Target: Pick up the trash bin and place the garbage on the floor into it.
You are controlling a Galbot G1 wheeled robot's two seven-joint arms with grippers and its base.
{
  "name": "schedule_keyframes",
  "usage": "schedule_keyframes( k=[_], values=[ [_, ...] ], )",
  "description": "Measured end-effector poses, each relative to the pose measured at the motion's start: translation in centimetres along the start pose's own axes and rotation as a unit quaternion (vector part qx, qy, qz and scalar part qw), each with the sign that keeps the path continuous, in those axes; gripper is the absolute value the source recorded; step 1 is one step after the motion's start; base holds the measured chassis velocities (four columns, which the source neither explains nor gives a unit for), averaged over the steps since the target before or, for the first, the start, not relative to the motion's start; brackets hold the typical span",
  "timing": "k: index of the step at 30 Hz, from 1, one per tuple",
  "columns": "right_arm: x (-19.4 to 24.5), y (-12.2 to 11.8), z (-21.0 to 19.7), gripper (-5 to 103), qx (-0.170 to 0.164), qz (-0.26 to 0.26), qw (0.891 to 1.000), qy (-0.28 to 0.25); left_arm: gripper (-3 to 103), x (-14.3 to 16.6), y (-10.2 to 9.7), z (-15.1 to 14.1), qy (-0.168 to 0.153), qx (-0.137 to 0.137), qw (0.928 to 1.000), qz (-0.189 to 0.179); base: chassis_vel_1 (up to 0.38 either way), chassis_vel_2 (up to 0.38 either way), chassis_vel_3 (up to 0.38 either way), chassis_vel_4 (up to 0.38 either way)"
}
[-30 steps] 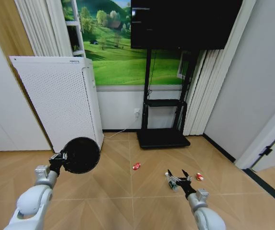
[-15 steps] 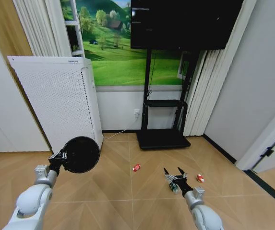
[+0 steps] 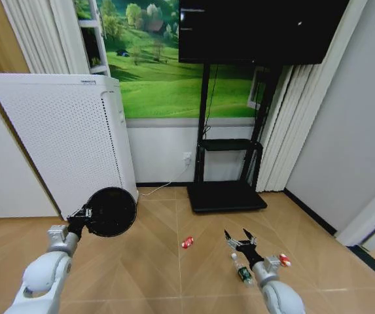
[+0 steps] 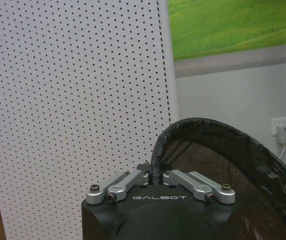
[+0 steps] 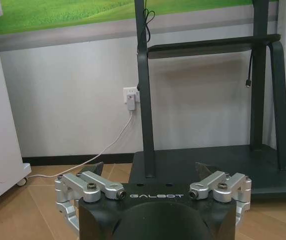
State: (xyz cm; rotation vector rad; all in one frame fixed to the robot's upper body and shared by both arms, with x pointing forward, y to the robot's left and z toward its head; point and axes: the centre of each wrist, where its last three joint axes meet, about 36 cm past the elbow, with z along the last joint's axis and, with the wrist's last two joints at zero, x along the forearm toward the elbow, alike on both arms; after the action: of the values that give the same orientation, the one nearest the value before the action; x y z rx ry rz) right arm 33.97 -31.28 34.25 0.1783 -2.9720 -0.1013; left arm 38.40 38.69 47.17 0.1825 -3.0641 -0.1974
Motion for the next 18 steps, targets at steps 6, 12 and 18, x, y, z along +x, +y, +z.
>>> schedule_keyframes(
  k=[6, 12, 18],
  values=[
    [0.1, -0.1, 0.5, 100, -0.001, 0.001, 1.000, 0.003, 7, 0.1, -0.2, 0.1, 0.002, 0.004, 1.0000, 0.001, -0.095, 0.054, 0.066, -0.072],
    [-0.6, 0.6, 1.1, 100, -0.002, -0.011, 1.000, 0.017, 7, 0.1, -0.1, 0.1, 0.002, 0.006, 1.0000, -0.001, 0.031, -0.030, -0.028, 0.026],
    [-3.3, 1.8, 1.6, 100, -0.009, -0.029, 0.999, 0.030, 7, 0.3, -0.2, 0.5, 0.004, 0.010, 0.9999, -0.001, 0.019, -0.005, -0.007, 0.011]
  ],
)
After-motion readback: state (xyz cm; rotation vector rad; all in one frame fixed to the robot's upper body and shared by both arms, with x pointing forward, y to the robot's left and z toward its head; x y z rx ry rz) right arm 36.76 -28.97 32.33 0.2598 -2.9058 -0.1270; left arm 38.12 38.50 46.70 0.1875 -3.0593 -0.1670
